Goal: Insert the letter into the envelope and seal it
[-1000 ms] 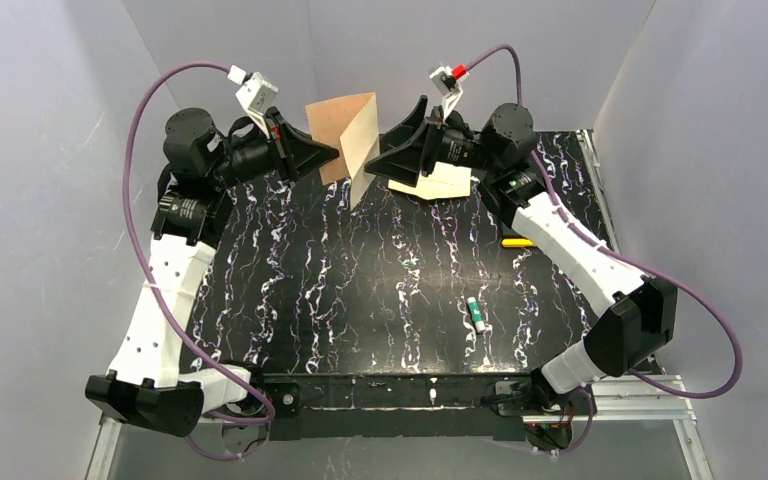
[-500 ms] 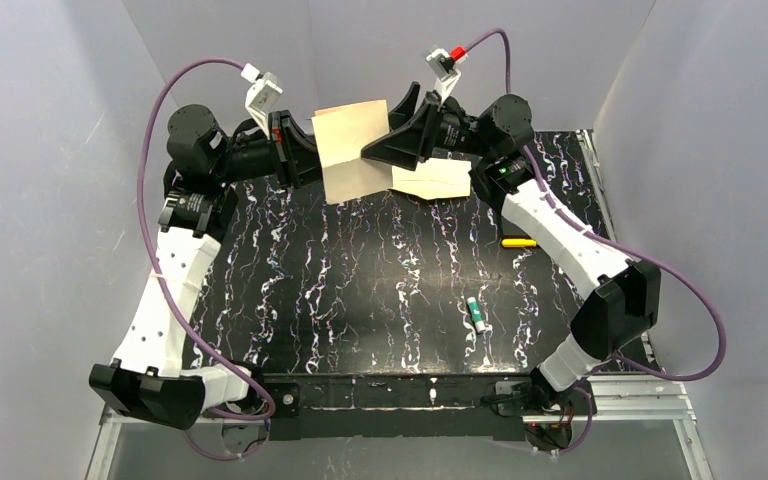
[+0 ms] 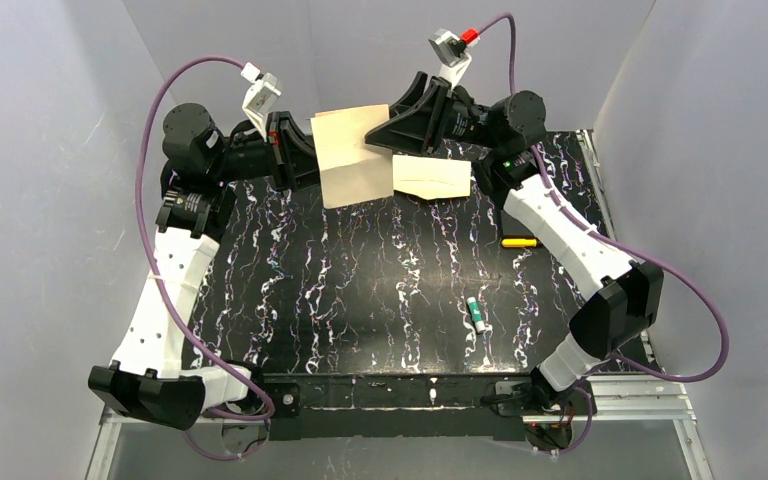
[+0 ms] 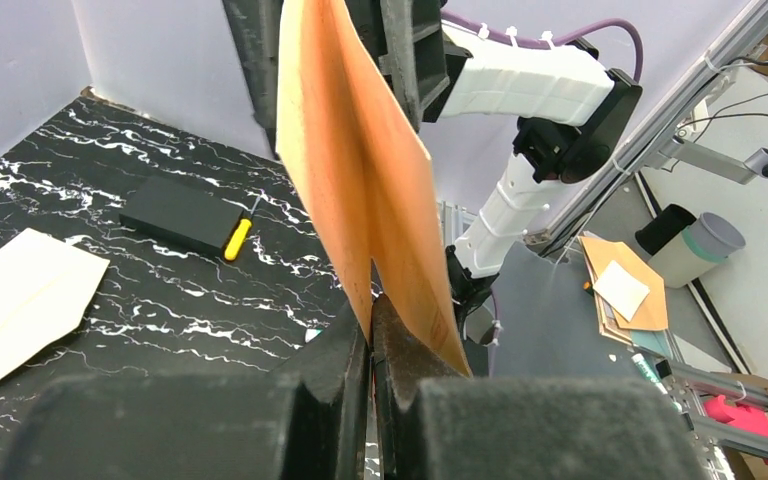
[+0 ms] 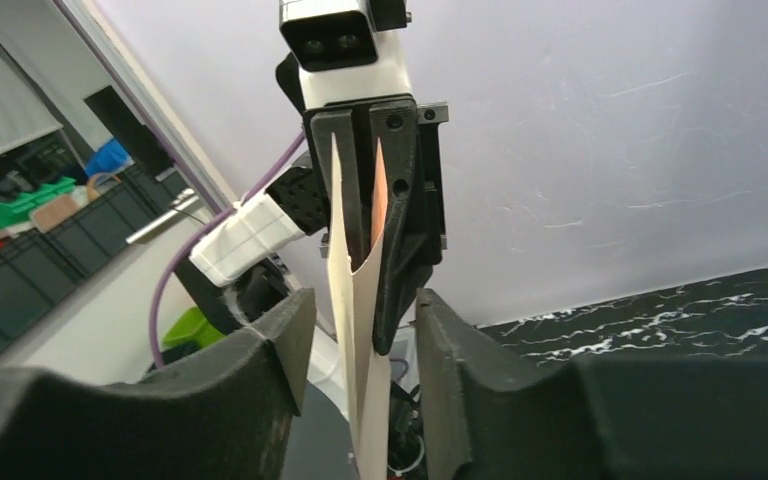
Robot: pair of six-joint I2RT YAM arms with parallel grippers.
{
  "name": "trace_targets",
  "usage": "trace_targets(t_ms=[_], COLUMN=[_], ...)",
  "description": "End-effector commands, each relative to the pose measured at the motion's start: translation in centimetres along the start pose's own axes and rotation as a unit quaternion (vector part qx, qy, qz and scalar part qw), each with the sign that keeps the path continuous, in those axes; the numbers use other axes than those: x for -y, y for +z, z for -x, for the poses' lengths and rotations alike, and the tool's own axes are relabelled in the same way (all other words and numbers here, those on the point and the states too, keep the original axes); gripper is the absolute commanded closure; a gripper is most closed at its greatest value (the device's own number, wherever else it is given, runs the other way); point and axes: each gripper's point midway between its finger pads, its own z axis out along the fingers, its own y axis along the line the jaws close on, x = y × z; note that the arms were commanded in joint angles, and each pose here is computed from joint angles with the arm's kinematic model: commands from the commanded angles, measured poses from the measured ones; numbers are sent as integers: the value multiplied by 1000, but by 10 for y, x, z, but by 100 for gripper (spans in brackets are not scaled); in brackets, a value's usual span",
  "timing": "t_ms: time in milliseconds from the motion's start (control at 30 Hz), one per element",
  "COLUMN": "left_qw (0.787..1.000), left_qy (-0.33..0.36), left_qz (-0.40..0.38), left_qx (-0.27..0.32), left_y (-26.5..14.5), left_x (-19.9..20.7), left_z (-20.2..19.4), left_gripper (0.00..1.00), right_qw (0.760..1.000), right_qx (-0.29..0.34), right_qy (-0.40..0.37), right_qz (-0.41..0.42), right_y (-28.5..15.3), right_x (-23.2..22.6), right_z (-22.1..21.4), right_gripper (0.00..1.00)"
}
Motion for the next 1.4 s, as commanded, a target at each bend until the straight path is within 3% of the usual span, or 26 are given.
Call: trace_targets(t_ms=[0, 200, 233, 300, 333, 500, 633, 767, 900, 967, 1067, 1367], left_qw=[999, 999, 999, 999, 998, 980, 953, 941, 945, 934, 931, 936], left_qy=[33, 41, 43, 42, 40, 35, 30, -30, -145, -196, -197, -167], left_qz=[-13, -10, -7, 13, 36, 191, 290, 313, 230, 208, 177, 146], left_qx=[8, 10, 10, 10, 14, 47, 84, 128, 180, 215, 251, 272], left_y=[-4, -6, -8, -13, -17, -46, -66, -69, -47, -39, -28, -3], left_x=[17, 18, 18, 13, 7, -39, -65, -69, -65, -69, -66, -74], left_z=[16, 17, 17, 16, 15, 10, 13, 27, 49, 54, 63, 69], left_gripper=[100, 100, 95, 60, 49, 27, 17, 13, 21, 23, 18, 12], right_qw=[999, 999, 999, 999, 999, 989, 969, 946, 934, 935, 934, 918], right_qx=[7, 19, 23, 32, 40, 80, 139, 215, 285, 302, 319, 359], right_qy=[-16, -14, -17, -26, -33, -72, -98, -97, -64, -39, 8, 133], right_qz=[32, 22, 15, 0, -11, -98, -178, -223, -208, -183, -158, -105], right_y=[3, 3, 4, 4, 3, -6, -18, -32, -38, -36, -31, -19], right_x=[-24, -23, -21, -18, -14, 11, 26, 31, 34, 34, 39, 47], right_z=[14, 20, 21, 26, 29, 49, 74, 99, 112, 112, 113, 114], right_gripper=[57, 90, 92, 96, 96, 97, 97, 96, 95, 95, 95, 99])
